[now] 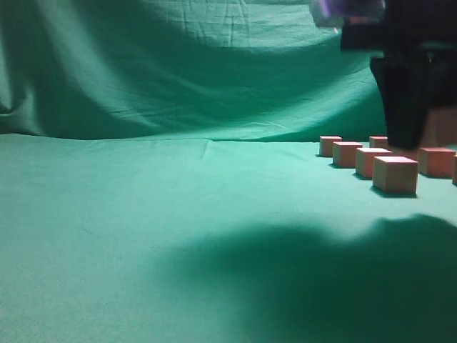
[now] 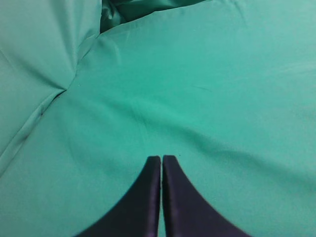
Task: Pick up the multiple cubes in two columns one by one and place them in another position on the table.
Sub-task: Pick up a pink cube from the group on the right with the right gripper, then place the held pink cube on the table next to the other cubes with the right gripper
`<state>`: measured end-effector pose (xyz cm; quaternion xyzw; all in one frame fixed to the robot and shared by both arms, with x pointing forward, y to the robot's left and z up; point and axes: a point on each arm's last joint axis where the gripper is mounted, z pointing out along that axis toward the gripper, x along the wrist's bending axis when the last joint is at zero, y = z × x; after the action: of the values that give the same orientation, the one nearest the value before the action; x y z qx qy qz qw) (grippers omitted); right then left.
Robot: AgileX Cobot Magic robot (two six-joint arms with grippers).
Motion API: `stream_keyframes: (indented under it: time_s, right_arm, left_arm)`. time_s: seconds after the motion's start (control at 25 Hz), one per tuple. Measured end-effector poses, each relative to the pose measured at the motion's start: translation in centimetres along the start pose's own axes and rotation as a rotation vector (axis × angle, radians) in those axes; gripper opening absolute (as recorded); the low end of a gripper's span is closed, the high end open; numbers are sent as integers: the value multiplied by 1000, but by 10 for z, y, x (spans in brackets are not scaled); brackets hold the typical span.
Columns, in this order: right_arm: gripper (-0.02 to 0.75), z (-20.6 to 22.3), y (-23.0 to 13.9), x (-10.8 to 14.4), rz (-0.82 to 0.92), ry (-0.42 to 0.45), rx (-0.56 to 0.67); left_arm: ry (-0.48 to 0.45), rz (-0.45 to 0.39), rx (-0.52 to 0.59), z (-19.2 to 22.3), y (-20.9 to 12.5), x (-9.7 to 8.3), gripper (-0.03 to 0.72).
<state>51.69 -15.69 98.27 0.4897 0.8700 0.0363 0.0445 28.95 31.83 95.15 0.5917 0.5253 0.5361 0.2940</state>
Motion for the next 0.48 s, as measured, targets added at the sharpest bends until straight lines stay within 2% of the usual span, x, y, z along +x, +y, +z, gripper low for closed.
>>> stream_keyframes:
  time_s: [0.08,0.28,0.48]
  right_arm:
    - [253,-18,11,1,-72,20,-18]
    - [253,-52,39,8,-286,103,-177]
    - [253,-51,65,10,-347,121,-244]
  left_arm:
    - [0,0,0,0,0,0,0]
    - [0,0,0,0,0,0,0]
    - [0,0,0,0,0,0,0]
